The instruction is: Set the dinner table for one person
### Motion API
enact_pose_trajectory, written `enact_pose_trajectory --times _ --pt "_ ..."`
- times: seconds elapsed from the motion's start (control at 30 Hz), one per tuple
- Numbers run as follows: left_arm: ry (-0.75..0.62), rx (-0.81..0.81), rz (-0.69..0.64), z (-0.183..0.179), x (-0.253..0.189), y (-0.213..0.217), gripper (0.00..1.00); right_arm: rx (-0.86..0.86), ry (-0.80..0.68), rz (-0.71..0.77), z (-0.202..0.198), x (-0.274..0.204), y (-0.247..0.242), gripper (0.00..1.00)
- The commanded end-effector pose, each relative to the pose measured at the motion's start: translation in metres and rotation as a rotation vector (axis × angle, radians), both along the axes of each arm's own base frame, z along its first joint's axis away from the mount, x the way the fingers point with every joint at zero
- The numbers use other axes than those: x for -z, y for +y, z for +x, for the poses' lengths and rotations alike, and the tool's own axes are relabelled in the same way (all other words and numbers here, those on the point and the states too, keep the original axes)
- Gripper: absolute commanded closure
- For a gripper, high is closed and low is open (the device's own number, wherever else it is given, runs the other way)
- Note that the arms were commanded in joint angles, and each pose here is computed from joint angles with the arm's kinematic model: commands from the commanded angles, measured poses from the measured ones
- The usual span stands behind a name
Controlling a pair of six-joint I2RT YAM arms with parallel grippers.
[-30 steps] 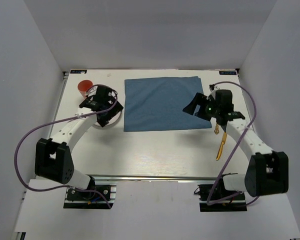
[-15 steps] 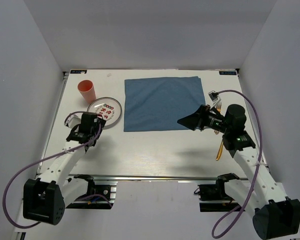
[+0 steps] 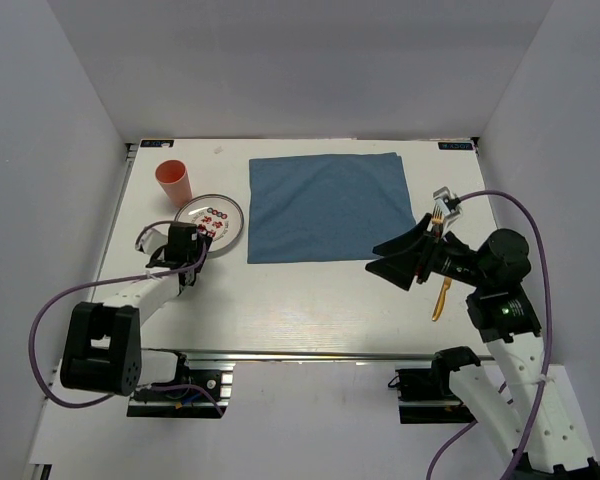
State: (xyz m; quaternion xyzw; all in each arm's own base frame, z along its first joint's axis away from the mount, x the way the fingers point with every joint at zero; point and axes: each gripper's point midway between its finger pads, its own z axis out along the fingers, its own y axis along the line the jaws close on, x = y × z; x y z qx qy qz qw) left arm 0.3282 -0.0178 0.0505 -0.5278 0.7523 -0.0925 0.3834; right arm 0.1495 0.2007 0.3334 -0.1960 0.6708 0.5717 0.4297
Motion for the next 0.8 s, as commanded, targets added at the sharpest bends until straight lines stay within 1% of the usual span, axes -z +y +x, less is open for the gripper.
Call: enact_pose_trajectory --times 0.0,0.2,0.23,0.27,0.4,0.47,0.57,0.6,0.7,0.73,0.77 --pt "-0.069 -0.001 -0.005 0.019 -0.01 0.001 0.06 -0.034 -0.05 -0.002 -0.017 -0.014 -0.001 0.11" --pt "-0.013 -0.022 0.02 0.023 0.011 0.007 0.17 -0.009 -0.021 -0.012 -0.009 -0.005 -0.002 0.11" --pt "0.007 -0.024 0.023 0.021 0.019 0.008 0.2 -0.005 -0.017 -0.013 -0.008 -0.003 -0.002 0.11" --pt "0.01 -0.036 0.027 0.022 0.021 0.012 0.25 -0.002 -0.015 -0.013 -0.007 -0.003 -0.002 0.11" --pt "0.05 -0.037 0.024 0.021 0.032 0.011 0.41 0.026 -0.003 -0.015 -0.002 0.002 -0.003 0.12" --pt "0.068 -0.042 0.016 0.017 0.039 0.01 0.44 0.044 0.003 -0.019 0.0 0.003 -0.004 0.12" --pt "0.103 -0.043 0.013 0.008 0.053 0.01 0.53 0.052 0.008 -0.02 0.002 0.005 -0.004 0.13" --pt "0.084 -0.042 0.008 0.013 0.052 0.009 0.56 0.053 0.008 -0.02 0.001 0.004 -0.005 0.13" --pt "0.111 -0.04 0.002 0.01 0.06 0.008 0.67 0.063 0.005 -0.02 0.001 0.004 -0.006 0.13" --pt "0.119 -0.048 -0.003 0.009 0.062 0.008 0.78 0.064 0.002 -0.02 0.001 0.003 -0.006 0.13" --pt "0.126 -0.05 -0.008 0.006 0.064 0.008 0.81 0.078 0.006 -0.023 0.002 0.004 -0.007 0.13"
